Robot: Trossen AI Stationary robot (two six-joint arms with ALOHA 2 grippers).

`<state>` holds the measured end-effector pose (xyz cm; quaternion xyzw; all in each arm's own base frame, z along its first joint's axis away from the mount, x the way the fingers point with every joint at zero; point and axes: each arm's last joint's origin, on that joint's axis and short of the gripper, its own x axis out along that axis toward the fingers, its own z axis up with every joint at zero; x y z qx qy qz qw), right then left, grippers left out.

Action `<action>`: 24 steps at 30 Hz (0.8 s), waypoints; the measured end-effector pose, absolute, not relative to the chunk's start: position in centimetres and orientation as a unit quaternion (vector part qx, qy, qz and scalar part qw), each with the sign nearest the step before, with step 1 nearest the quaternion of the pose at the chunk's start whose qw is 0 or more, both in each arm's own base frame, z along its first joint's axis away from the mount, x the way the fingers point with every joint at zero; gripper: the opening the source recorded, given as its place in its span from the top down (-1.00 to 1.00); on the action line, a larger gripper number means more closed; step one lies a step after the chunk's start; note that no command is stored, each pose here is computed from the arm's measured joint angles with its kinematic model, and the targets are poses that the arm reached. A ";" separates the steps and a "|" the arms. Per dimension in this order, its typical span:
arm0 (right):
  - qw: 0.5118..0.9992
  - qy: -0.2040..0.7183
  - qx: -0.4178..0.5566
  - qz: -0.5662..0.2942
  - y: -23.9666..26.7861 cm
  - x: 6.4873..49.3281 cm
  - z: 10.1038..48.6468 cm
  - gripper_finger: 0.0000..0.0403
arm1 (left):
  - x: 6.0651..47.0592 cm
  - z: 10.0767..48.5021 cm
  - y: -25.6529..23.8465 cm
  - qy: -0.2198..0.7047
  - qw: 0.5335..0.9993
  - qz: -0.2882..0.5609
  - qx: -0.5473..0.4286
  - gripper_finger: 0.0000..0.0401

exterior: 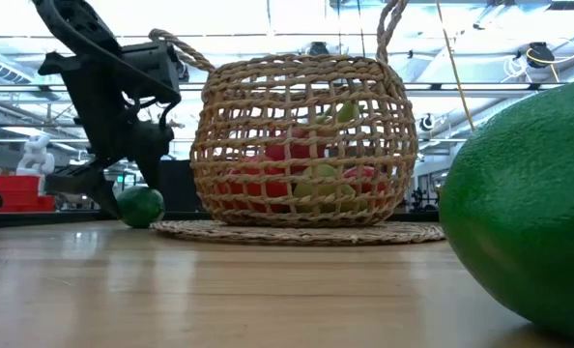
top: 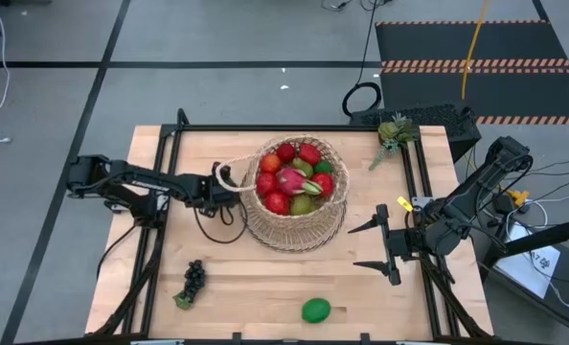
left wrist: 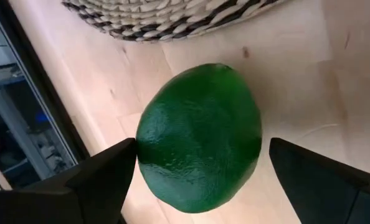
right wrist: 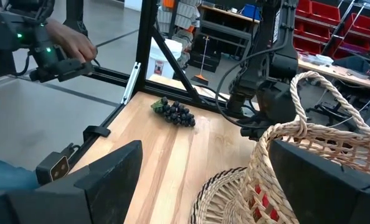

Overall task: Build produce basket
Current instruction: Put the left green lime into the basket

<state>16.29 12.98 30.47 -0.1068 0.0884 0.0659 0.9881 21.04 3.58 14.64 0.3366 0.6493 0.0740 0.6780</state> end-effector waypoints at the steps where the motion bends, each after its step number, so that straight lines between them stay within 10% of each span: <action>1: 0.988 0.088 -0.107 0.066 13.0 16.3 30.5 -0.70 | 21.0 14.6 3.7 0.650 0.678 0.073 0.334 -0.82; 16: 0.988 0.087 -0.106 0.066 13.0 16.3 30.5 -0.70 | 21.7 14.1 4.2 0.644 0.686 0.079 0.328 -0.48; 24: 0.989 0.083 -0.102 0.067 13.0 16.3 30.6 -0.70 | 22.1 13.4 4.6 0.640 0.698 0.128 0.295 -0.84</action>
